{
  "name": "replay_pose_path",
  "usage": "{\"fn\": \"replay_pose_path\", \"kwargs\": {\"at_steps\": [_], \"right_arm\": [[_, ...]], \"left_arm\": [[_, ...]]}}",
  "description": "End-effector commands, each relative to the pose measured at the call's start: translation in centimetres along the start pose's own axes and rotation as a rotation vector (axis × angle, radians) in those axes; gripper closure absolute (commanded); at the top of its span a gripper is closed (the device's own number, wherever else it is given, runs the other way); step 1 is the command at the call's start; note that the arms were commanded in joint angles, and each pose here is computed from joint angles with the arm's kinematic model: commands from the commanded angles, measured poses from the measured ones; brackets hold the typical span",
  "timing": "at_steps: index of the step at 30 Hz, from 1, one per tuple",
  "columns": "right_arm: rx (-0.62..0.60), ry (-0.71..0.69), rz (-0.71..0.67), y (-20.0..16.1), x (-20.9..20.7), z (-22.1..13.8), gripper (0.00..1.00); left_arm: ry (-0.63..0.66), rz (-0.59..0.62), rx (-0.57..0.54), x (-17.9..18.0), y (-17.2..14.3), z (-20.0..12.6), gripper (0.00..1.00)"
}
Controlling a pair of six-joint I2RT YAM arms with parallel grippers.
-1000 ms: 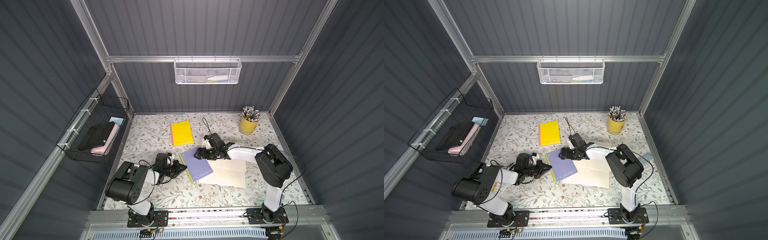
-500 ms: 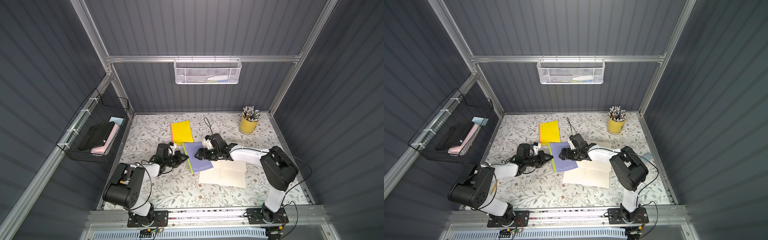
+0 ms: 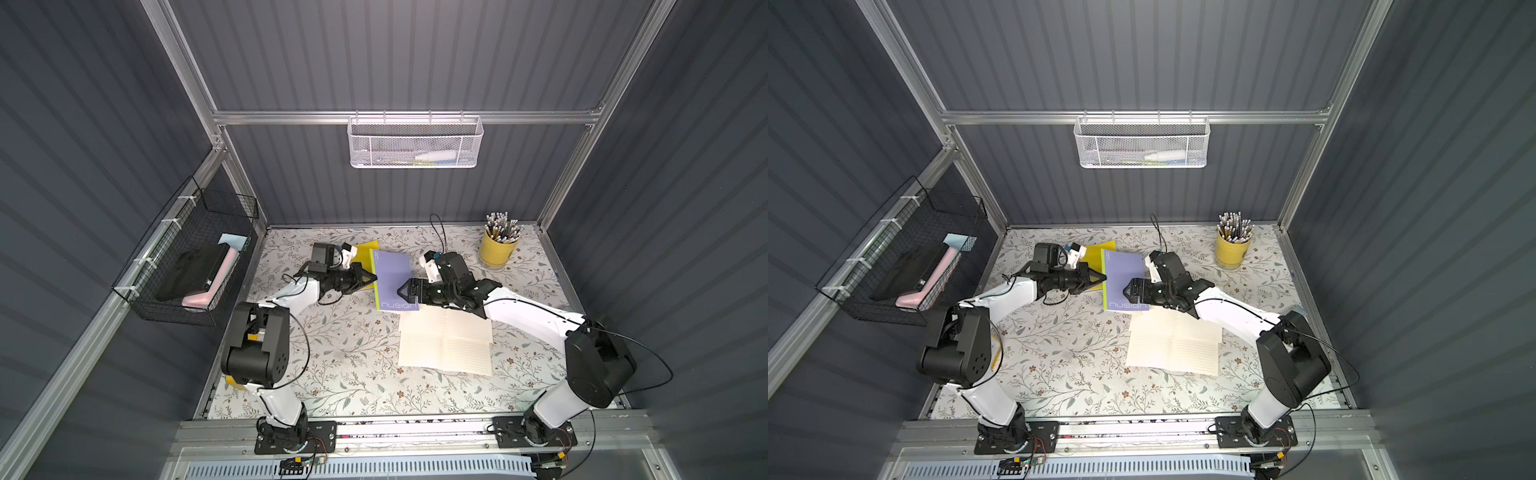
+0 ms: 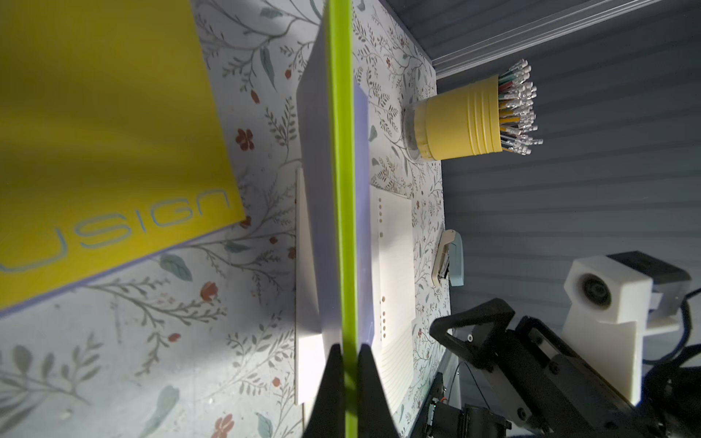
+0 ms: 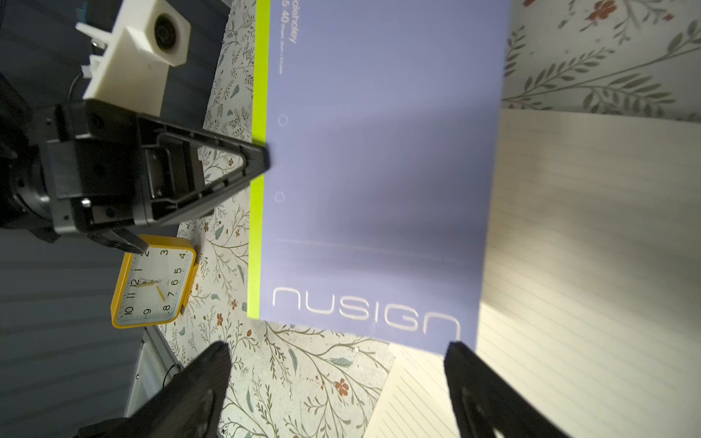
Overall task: Close the notebook
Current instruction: Place the notebook at the notebook.
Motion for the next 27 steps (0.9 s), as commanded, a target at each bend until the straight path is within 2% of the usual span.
{"fn": "replay_pose_path", "kwargs": {"at_steps": [1,11,21,27], "right_arm": [[0.019,-0.028,0.01,-0.8,-0.7,-0.5,0.09],[0.029,-0.028,0.022,-1.7,-1.2,-1.0,0.09],[0.011,-0.021,0.032,-1.7,-1.3,-1.4,0.09],[-0.011,-0.018,0.035,-1.1,-1.3,-1.7,0.09]], "left_arm": [[-0.028,0.048,0.046,-1.1,2.0,-0.8,1.0],[-0.052,0.016,-0.005,0.0,8.5,-2.9,1.0],[-0.047,-0.035,-0.016,3.2,12.0,-3.2,1.0],[-0.042,-0.072,0.001,5.0,13.5,-2.2,1.0]]}}
Point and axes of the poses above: each gripper's point midway between its finger pads, its own z axis out along the fingers, its own x axis along the line the jaws close on, y = z × x, the point moved 9 cm from there along -z, back along the fingers, and after that the axes turned 11 degrees about -z, right-handed, at the moved point
